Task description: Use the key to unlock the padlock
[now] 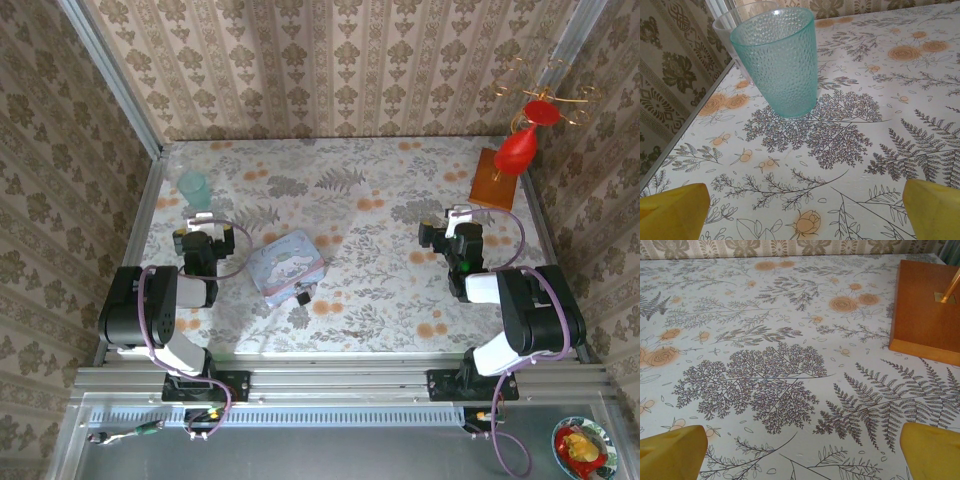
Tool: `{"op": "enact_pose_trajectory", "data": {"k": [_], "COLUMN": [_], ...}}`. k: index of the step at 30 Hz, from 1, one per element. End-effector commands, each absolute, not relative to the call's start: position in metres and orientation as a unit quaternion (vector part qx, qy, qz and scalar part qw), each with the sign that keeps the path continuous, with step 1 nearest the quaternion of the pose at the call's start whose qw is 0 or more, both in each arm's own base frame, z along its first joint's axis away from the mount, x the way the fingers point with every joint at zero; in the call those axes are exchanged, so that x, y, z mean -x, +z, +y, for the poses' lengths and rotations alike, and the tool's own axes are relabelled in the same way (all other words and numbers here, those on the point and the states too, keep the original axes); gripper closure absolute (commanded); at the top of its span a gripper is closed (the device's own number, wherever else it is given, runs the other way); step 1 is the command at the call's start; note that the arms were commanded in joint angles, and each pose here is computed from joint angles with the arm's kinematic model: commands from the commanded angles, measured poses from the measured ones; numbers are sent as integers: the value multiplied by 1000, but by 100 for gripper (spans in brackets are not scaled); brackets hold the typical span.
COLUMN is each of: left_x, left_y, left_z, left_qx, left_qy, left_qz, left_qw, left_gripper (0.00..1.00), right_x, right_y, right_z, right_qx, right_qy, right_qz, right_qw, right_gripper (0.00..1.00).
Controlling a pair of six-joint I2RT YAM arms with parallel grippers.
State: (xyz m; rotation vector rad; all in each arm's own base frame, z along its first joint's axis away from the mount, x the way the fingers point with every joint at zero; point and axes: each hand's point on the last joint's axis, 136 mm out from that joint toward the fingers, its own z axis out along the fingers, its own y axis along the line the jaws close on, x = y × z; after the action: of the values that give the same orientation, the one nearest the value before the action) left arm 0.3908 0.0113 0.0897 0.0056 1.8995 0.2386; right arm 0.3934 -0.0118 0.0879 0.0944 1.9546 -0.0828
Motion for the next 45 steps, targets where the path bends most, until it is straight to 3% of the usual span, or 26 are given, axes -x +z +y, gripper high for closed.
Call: {"op": "enact_pose_trajectory", "data": {"k": [1, 10, 17, 20, 26, 29, 38, 45], "left_x": [-395, -388, -365, -345, -294, -284, -250, -226], "left_y": [104, 155, 238, 246, 219, 215, 158, 139], "left_z": [10, 7, 2, 3, 11, -12, -49, -85], "left_qx": [-6, -6, 91, 145, 225, 185, 139, 78], "left_qy": [103, 114, 54, 9, -47, -133, -159, -192], "left_qz": [798, 798, 781, 798, 803, 787, 875, 888], "left_qw": [593, 592, 616, 585, 550, 574, 435, 412], "left_gripper": [0, 0, 0, 0, 0, 0, 0, 0], "right_x": [-399, -388, -374, -370, -356, -351, -297, -250], "right_y": [99, 120, 195, 230, 223, 217, 171, 140], "right_z": [-13, 1, 46, 57, 59, 90, 172, 246], "right_qx": [-47, -15, 23, -48, -180, -116, 5, 86], "right_qy": [-38, -50, -16, 62, 163, 217, 188, 190], "right_qz": [817, 811, 808, 807, 831, 846, 907, 924], "right_qw": [573, 583, 588, 586, 500, 473, 377, 319], "right_gripper": [0, 0, 0, 0, 0, 0, 1, 3]}}
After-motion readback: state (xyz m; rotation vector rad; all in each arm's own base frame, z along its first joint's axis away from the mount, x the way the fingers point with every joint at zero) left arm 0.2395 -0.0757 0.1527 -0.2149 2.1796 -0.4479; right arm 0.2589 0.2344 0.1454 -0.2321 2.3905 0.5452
